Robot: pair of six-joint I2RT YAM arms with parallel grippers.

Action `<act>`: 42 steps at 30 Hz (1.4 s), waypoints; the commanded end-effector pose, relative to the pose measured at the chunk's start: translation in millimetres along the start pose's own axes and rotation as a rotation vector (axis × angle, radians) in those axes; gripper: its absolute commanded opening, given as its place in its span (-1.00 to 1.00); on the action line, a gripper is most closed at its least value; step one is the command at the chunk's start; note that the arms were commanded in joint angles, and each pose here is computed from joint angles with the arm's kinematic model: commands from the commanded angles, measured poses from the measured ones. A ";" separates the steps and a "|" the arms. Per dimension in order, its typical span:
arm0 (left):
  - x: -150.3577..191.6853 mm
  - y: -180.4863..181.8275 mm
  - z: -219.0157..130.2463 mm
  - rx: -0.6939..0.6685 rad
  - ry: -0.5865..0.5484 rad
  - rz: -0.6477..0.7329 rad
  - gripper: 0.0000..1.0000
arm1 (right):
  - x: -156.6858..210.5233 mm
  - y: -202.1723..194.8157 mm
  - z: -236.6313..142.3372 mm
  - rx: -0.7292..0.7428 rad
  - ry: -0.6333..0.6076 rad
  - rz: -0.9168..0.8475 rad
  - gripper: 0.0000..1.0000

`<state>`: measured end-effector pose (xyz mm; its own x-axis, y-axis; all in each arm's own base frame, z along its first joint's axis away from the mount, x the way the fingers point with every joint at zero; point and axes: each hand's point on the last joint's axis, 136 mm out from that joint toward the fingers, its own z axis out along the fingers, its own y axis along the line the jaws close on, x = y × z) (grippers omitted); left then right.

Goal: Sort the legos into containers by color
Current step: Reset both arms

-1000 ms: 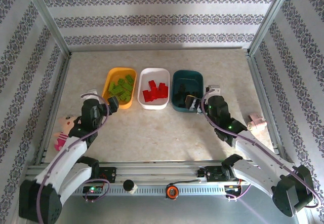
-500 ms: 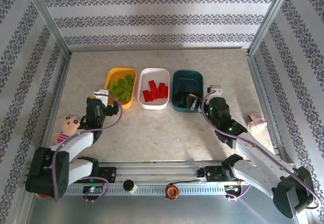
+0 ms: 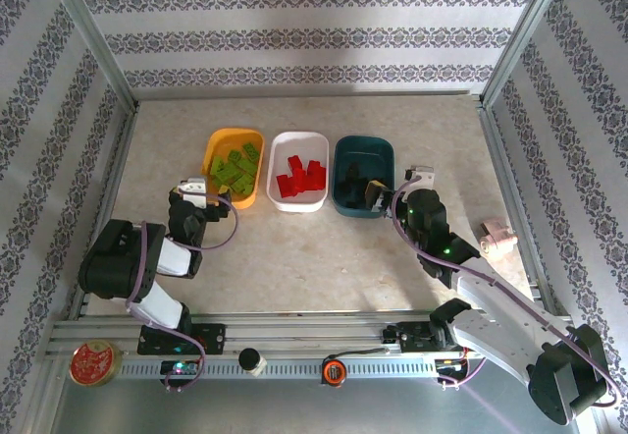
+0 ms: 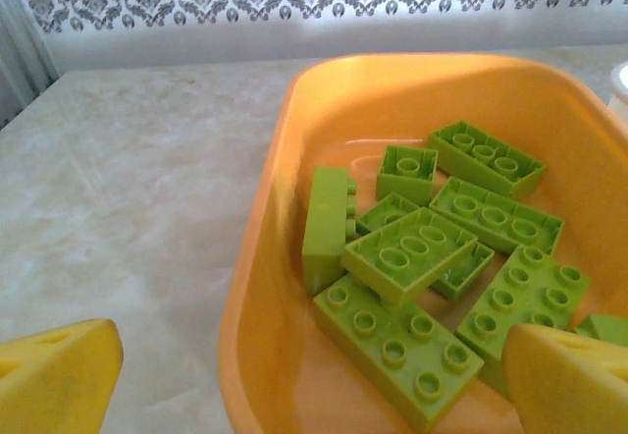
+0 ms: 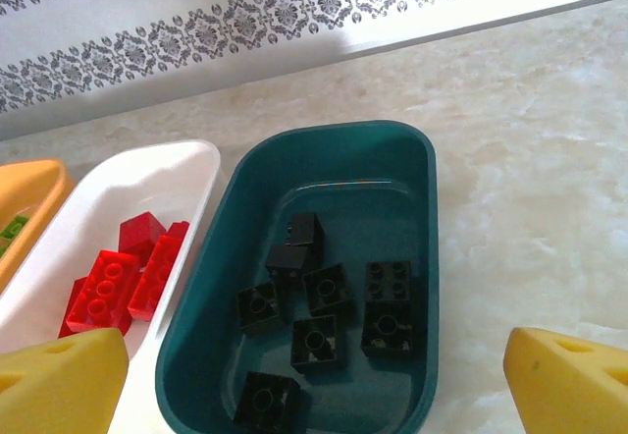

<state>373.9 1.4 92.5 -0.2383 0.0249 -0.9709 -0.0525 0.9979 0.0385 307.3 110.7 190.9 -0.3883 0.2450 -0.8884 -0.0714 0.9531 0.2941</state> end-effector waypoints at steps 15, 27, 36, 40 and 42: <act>-1.9 28.1 21.7 -0.107 0.074 -0.064 0.99 | -40.9 -72.4 -3.7 0.348 -0.157 0.019 0.96; -2.7 27.0 22.3 -0.125 0.075 -0.045 0.99 | -18.7 -108.2 54.7 0.301 -0.127 -0.330 0.96; -2.9 21.9 24.4 -0.096 0.081 -0.034 0.99 | 14.9 -135.1 90.8 0.223 -0.087 -0.255 0.97; -2.9 20.3 24.9 -0.087 0.084 -0.030 0.99 | 12.4 -138.4 93.2 0.208 -0.084 -0.227 0.97; -2.4 19.8 25.0 -0.084 0.087 -0.029 0.99 | 11.4 -139.6 93.2 0.206 -0.109 -0.222 0.96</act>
<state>394.2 27.2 90.9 -0.3020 -0.0250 -0.9530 -0.1665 0.9857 0.0269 390.9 -9.9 89.4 -0.3629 0.0003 -0.9318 0.0874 0.9956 -0.0337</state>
